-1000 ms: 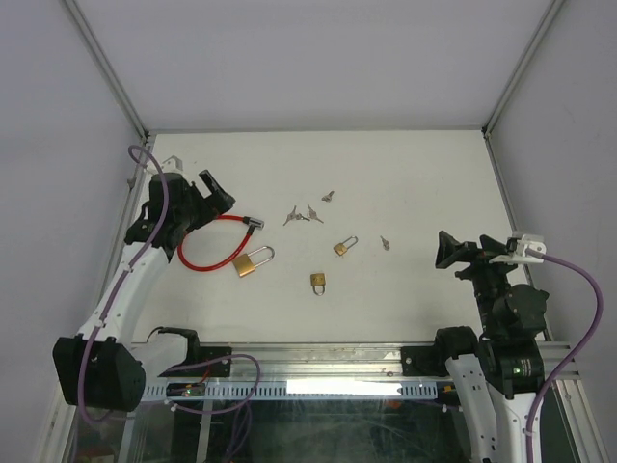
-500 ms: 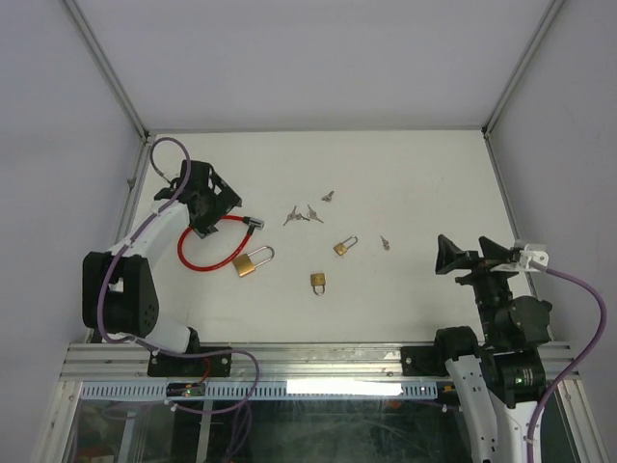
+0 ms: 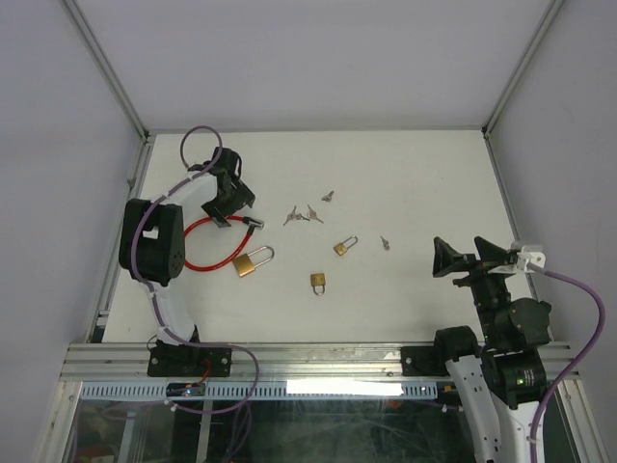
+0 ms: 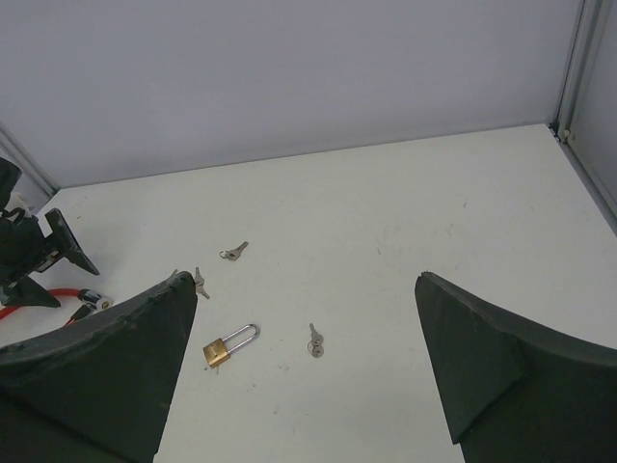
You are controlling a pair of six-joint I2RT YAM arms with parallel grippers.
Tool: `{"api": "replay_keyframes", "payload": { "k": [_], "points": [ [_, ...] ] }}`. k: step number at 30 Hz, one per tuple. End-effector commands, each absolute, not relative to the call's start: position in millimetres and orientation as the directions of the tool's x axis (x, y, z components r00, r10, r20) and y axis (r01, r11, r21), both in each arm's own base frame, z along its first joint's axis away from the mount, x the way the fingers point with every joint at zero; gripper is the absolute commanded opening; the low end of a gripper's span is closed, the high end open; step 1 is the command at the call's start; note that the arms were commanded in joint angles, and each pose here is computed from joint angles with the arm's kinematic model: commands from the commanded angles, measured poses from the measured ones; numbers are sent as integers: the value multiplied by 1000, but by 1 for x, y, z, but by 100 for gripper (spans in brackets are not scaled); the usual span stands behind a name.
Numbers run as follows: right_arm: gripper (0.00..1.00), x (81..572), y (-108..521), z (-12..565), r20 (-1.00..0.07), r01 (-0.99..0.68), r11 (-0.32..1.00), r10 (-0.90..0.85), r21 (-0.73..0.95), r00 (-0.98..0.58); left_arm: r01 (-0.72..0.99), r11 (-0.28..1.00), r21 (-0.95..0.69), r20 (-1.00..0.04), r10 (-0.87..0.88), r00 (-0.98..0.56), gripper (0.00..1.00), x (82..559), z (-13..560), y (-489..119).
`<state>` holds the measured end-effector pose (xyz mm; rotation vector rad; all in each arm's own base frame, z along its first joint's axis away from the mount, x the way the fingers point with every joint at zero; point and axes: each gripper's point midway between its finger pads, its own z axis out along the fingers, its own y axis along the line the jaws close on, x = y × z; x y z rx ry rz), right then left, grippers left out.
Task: Unlock with the key
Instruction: Move the lock to the center of the board.
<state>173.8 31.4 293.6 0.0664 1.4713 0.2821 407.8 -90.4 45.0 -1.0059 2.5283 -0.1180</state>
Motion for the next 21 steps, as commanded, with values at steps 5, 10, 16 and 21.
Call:
{"api": "replay_keyframes", "payload": {
  "k": [5,10,16,21],
  "points": [
    [99,170,35,310,-965,-186,963,224,197,138,-669,720,-187,-326,-688,-649,71,411,38,-96],
    [99,170,35,311,-964,-190,962,225,197,139,-648,745,-158,-328,-659,-677,60,409,30,-103],
    [99,169,36,310,-965,-191,962,224,196,138,-579,805,-130,-337,-585,-738,44,406,28,-112],
    [100,169,37,310,-965,-197,961,224,195,135,-472,875,-110,-362,-478,-800,31,409,31,-129]
  ]
}}
